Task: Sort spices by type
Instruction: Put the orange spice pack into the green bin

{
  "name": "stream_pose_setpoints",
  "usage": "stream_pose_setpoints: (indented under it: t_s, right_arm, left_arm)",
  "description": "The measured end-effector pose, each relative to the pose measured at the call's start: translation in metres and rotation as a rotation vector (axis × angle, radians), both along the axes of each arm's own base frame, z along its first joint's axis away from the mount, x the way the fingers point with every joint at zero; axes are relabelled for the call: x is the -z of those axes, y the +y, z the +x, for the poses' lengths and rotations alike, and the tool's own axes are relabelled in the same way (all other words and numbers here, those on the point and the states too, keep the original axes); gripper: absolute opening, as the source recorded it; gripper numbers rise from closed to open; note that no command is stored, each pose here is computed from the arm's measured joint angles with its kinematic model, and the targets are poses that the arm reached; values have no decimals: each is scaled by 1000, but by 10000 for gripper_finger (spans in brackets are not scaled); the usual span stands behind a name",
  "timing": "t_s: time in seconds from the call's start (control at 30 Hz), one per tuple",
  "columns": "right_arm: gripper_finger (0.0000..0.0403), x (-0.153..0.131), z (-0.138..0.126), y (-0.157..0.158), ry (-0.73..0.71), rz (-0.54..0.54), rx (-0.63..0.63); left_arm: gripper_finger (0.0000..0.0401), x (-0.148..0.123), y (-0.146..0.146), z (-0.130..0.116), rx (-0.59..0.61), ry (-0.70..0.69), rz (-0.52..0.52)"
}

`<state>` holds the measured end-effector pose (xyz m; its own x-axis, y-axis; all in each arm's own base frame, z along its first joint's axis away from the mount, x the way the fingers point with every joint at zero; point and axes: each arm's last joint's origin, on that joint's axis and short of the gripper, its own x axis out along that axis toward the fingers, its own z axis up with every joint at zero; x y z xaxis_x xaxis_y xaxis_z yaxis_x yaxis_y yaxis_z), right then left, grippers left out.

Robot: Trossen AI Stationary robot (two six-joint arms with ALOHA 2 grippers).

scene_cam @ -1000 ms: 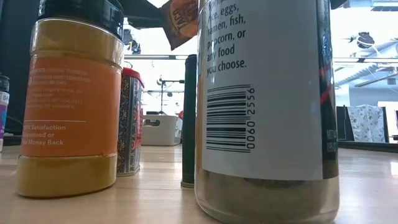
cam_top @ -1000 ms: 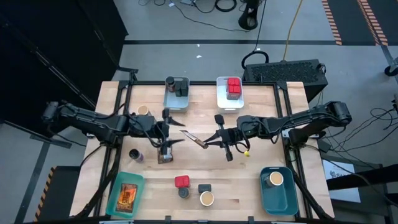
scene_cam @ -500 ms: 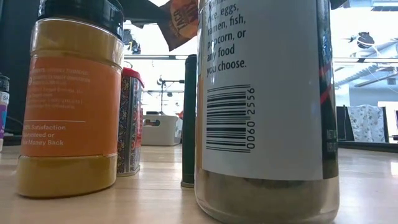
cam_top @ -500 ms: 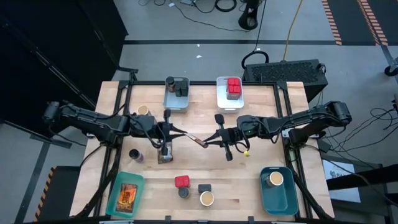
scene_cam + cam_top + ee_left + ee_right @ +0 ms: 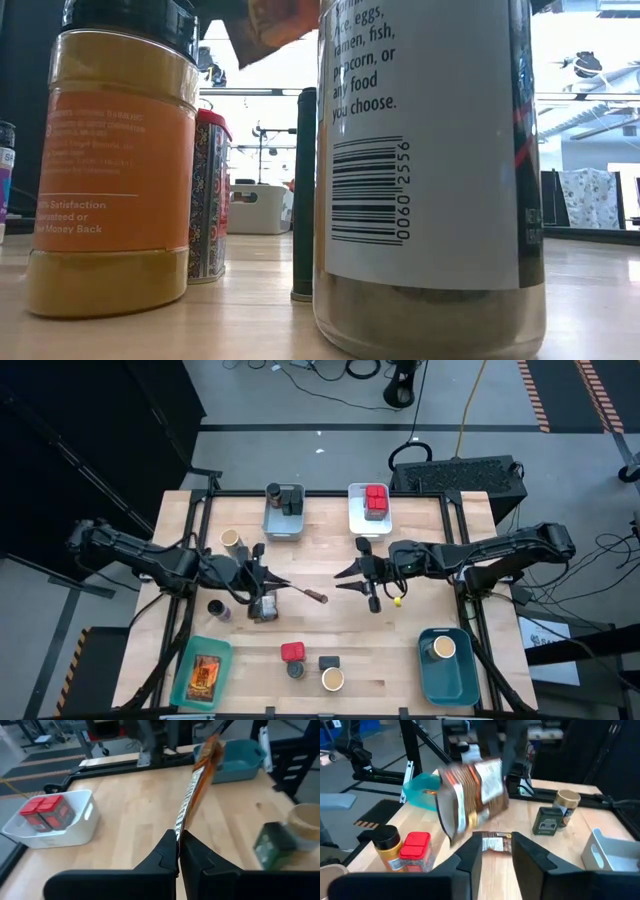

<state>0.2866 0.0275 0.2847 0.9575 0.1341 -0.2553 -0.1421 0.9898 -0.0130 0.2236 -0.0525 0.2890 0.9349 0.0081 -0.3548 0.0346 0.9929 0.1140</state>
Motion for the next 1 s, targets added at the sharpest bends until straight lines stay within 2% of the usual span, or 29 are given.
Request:
stream_pose_setpoints:
  t_s: [0.13,0.33,0.5,0.67,0.8,1.0]
  right_arm:
    - [105,0,-6,-1,44,18,6]
    - [111,1,-10,-1,87,36,15]
    - [112,4,-11,-1,116,46,20]
    - [112,5,-11,-1,131,55,24]
    - [112,6,-12,-1,140,54,24]
    - [112,6,-12,0,147,89,34]
  left_arm:
    - [7,-11,-8,-4,2,28,-98]
    - [7,-24,-34,-14,40,154,-234]
    - [7,-39,-46,-23,-22,277,-348]
    - [7,-51,-57,-17,-49,412,-429]
    - [7,-54,-66,-15,-97,654,-516]
    - [7,-45,-79,-41,-205,1195,-552]
